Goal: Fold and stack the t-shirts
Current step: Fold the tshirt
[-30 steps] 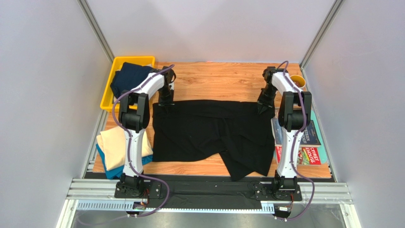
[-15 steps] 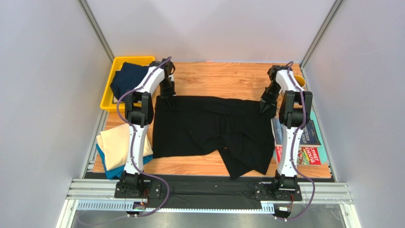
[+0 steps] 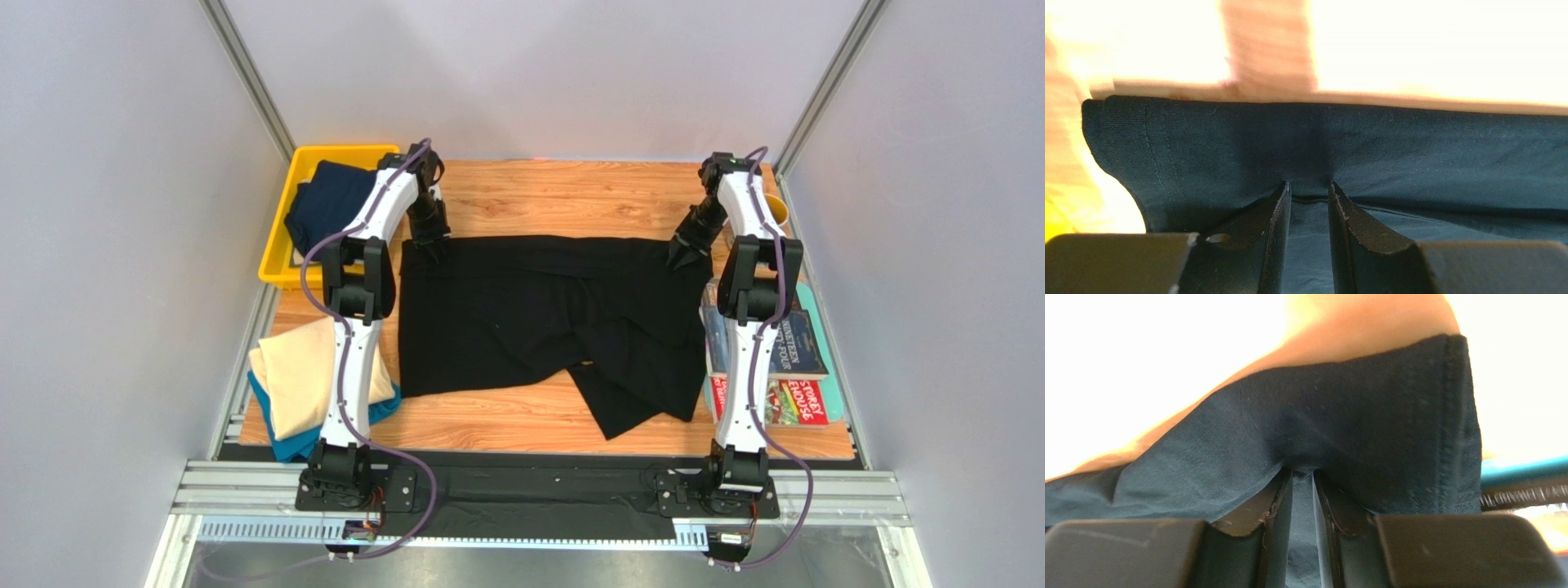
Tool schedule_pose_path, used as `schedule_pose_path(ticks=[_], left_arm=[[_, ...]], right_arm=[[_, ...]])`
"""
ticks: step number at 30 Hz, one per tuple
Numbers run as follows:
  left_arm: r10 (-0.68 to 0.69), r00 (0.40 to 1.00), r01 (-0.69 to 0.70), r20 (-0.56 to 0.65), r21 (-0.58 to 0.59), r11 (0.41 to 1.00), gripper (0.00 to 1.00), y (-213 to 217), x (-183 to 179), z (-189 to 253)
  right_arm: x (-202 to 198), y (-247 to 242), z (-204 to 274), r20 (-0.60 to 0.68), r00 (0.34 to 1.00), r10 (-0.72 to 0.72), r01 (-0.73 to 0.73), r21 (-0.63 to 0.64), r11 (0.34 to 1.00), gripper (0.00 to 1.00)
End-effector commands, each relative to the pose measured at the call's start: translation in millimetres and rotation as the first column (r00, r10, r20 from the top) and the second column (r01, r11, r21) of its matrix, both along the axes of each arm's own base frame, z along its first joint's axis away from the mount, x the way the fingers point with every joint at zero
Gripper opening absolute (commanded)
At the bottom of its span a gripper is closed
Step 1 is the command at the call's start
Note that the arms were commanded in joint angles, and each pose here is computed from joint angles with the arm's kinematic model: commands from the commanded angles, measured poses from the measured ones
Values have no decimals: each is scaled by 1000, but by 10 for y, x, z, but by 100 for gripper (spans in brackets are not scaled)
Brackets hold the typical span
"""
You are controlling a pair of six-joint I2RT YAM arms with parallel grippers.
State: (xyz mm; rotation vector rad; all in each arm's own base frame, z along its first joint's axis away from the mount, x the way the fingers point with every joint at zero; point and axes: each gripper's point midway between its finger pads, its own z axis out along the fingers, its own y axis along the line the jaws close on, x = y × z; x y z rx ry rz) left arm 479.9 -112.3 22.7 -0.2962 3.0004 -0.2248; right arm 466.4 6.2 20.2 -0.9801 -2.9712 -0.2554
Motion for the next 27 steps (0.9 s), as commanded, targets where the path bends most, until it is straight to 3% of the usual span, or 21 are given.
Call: schedule_pose_path(ticks=[1, 10, 13, 15, 17, 18, 20, 22, 24, 26, 27], left_arm=[[53, 996, -49, 68, -57, 997, 36, -8, 301, -115], [113, 970, -87, 214, -128, 988, 44, -73, 768, 38], [107, 950, -70, 295, -132, 989, 43, -67, 874, 324], [106, 911, -60, 399, -127, 990, 42, -42, 917, 773], [121, 834, -46, 539, -150, 988, 44, -38, 1019, 1258], [125, 815, -44, 565, -155, 987, 46, -28, 1034, 1393], [133, 795, -37, 592, -172, 984, 47, -22, 1023, 1683], [136, 797, -31, 589, -184, 982, 48, -22, 946, 1775], [119, 812, -24, 572, -171, 985, 49, -2, 807, 1791], [87, 849, 13, 522, -185, 983, 41, -50, 574, 1685], [63, 864, 36, 500, -185, 982, 36, -84, 465, 1617]], right_arm=[[719, -138, -186, 251, 967, -44, 49, -11, 999, 27], [1241, 40, 92, 441, 895, -70, 22, 113, 993, 36], [1341, 177, 452, 528, 848, -55, -30, 151, 988, 41], [1391, 244, 871, 610, 791, -41, -64, 149, 987, 46], [1308, 360, 999, 622, 782, -39, -98, 185, 978, 48], [1265, 387, 1248, 652, 758, -33, -111, 179, 978, 48], [1131, 418, 1304, 641, 767, -31, -107, 175, 979, 48], [1015, 413, 1578, 671, 741, -19, -106, 146, 984, 49], [880, 392, 1527, 654, 756, -3, -97, 116, 989, 49], [723, 397, 1604, 656, 752, 61, -119, 44, 992, 54], [517, 491, 1423, 596, 798, 87, -137, 39, 990, 54]])
